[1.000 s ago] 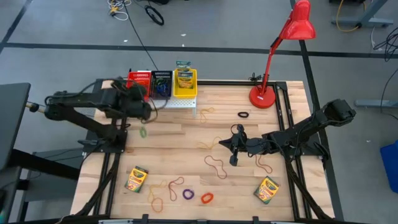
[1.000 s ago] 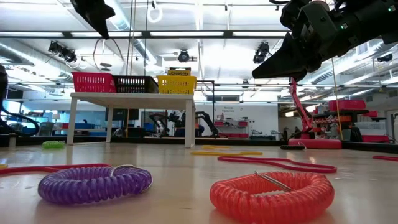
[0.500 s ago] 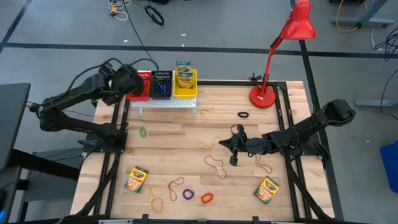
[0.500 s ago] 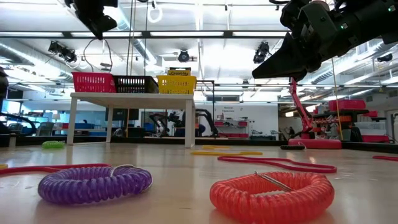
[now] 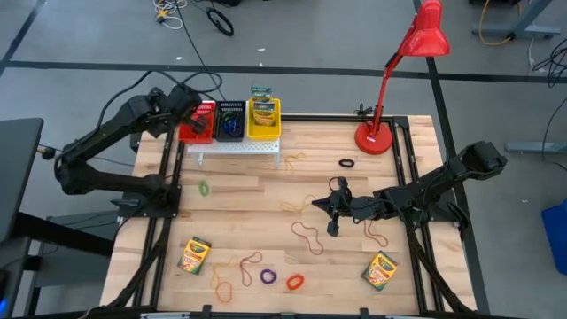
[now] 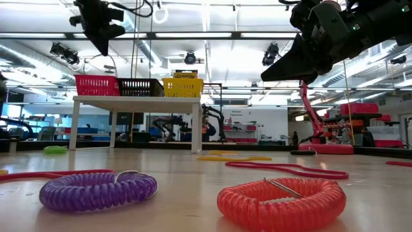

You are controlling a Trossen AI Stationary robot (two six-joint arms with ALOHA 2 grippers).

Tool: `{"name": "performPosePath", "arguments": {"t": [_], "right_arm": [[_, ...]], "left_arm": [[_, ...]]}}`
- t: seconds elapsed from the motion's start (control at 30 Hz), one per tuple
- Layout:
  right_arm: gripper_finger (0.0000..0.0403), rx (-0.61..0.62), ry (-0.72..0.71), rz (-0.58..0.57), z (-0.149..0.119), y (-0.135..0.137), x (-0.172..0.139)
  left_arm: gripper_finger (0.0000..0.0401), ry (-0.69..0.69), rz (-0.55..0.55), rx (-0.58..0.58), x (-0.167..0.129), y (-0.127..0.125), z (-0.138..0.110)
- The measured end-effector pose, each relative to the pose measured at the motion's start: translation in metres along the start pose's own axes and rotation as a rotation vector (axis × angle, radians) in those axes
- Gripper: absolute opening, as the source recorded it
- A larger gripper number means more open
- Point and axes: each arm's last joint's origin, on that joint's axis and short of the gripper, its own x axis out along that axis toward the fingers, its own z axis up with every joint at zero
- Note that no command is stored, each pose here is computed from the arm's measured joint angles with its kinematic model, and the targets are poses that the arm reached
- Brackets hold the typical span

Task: Pick & Place Office Desk Supplies
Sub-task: Put the red rubber band into the red bin on the shelf, then put the purple spring keychain into the black bin on the shelf

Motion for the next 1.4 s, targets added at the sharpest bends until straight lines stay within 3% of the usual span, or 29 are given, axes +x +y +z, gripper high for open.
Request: {"name": "performPosePath", "arguments": {"t": [0.17, 0.4, 0.73, 0.87, 1.07, 1.3, 1.4], "right_arm": [[0.0005, 0.000, 0.000, -0.001, 0.000, 0.000, 0.000], [0.0005, 0.000, 0.000, -0.001, 0.000, 0.000, 0.000], [0.0005, 0.000, 0.000, 0.000, 0.000, 0.000, 0.000], [0.0005, 0.000, 0.000, 0.000, 0.000, 0.000, 0.000], [0.0005, 0.000, 0.000, 0.000, 0.000, 0.000, 0.000], [0.0005, 0.000, 0.000, 0.000, 0.000, 0.000, 0.000], [0.0005, 0.000, 0.000, 0.000, 0.000, 0.000, 0.000]], "left_arm": [[0.0025, 0.107, -0.013, -0.023, 0.011, 0.005, -0.004], [0.0057, 0.146, -0.065, -0.032, 0.017, 0.001, -0.002], [0.0145, 0.145, -0.080, -0.058, 0.016, 0.001, -0.002], [0.0180, 0.174, -0.137, -0.095, 0.018, -0.003, -0.002], [0.0223, 0.247, -0.156, -0.047, 0.033, -0.016, 0.002], [0.0235, 0.202, -0.035, 0.053, 0.035, -0.021, 0.005], [0.0225, 0.184, -0.062, 0.045, 0.029, -0.019, 0.008]]}}
